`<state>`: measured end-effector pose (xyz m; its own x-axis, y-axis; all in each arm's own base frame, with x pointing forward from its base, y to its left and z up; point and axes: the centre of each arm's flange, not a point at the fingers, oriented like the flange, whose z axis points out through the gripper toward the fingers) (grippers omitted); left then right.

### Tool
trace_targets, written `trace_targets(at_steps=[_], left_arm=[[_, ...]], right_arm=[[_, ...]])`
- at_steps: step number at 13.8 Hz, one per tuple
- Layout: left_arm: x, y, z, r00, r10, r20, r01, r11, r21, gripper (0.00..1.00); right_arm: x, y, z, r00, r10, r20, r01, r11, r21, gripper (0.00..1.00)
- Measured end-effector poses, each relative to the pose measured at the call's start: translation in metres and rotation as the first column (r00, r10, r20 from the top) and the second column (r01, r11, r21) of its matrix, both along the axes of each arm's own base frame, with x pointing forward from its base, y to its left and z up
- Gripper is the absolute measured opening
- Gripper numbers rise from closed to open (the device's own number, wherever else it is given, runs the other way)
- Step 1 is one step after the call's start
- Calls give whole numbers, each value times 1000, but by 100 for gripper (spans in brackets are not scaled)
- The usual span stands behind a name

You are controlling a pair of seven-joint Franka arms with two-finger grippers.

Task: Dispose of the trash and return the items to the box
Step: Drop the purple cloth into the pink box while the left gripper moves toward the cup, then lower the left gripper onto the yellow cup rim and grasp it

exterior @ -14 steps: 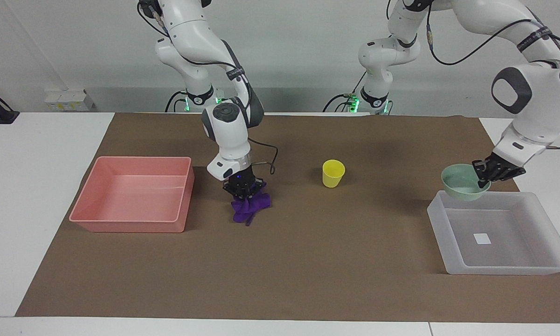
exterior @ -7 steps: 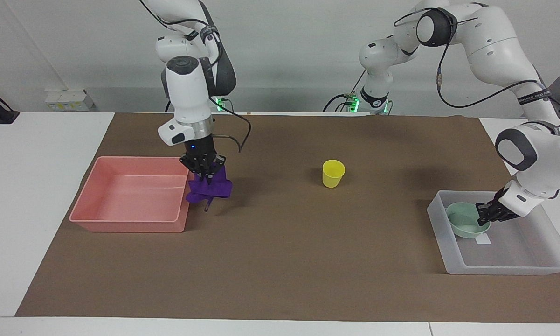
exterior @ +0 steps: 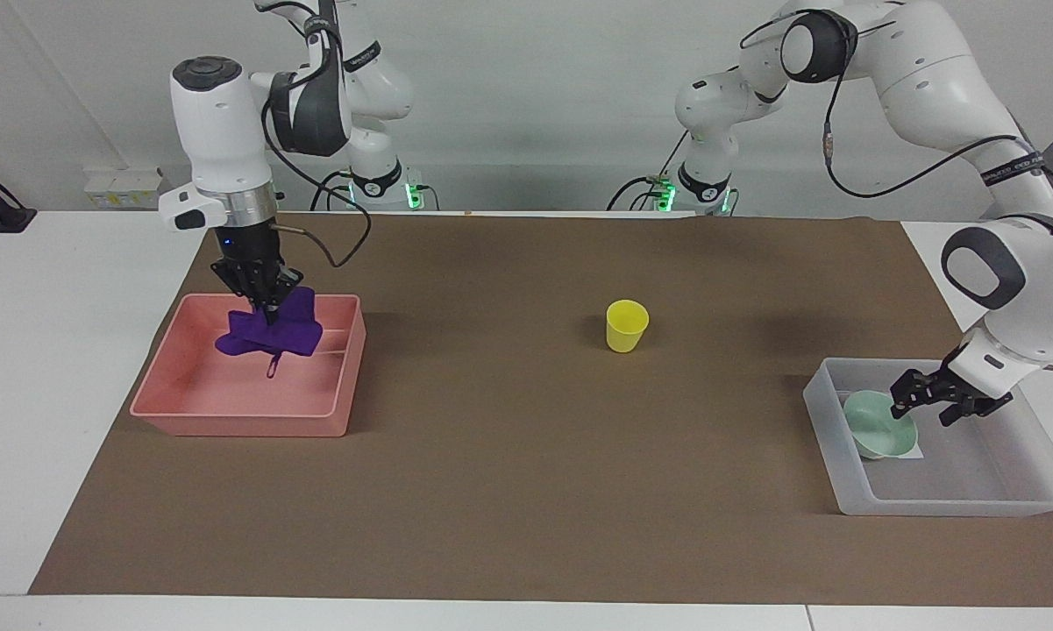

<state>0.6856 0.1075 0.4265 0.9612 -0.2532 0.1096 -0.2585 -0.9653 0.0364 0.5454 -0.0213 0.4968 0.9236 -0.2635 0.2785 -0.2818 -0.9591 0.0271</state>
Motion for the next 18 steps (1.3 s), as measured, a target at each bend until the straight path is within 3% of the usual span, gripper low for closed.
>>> trace_targets(at_steps=[1, 3, 6, 9, 11, 15, 18], left_arm=[[-3, -26, 22, 1000, -24, 4, 24, 1000, -3, 100], [-19, -81, 49, 997, -7, -71, 6, 1000, -18, 100], [-43, -153, 51, 974, 46, -222, -49, 999, -9, 100], [-63, -226, 26, 952, 25, -305, -22, 1000, 14, 100], [-83, -278, 8, 938, 14, -347, -4, 1000, 30, 100], [-117, -331, -31, 915, -34, -402, 58, 997, 46, 100], [-132, -349, -47, 904, -63, -422, 93, 994, 51, 100]], right_arm=[[-1, -3, -5, 1000, -5, -11, 5, 1000, 1, 7], [-2, -11, -16, 999, -15, -32, 15, 1000, 2, 13], [-2, -30, -24, 998, -6, -55, 5, 1000, -5, 47], [3, -28, 0, 997, -3, -74, 2, 1000, -9, 81], [6, -20, 29, 995, 3, -100, -4, 1000, -11, 99], [7, 14, 93, 987, 44, -152, -46, 999, -10, 100], [6, 22, 115, 986, 52, -161, -54, 998, -8, 100]])
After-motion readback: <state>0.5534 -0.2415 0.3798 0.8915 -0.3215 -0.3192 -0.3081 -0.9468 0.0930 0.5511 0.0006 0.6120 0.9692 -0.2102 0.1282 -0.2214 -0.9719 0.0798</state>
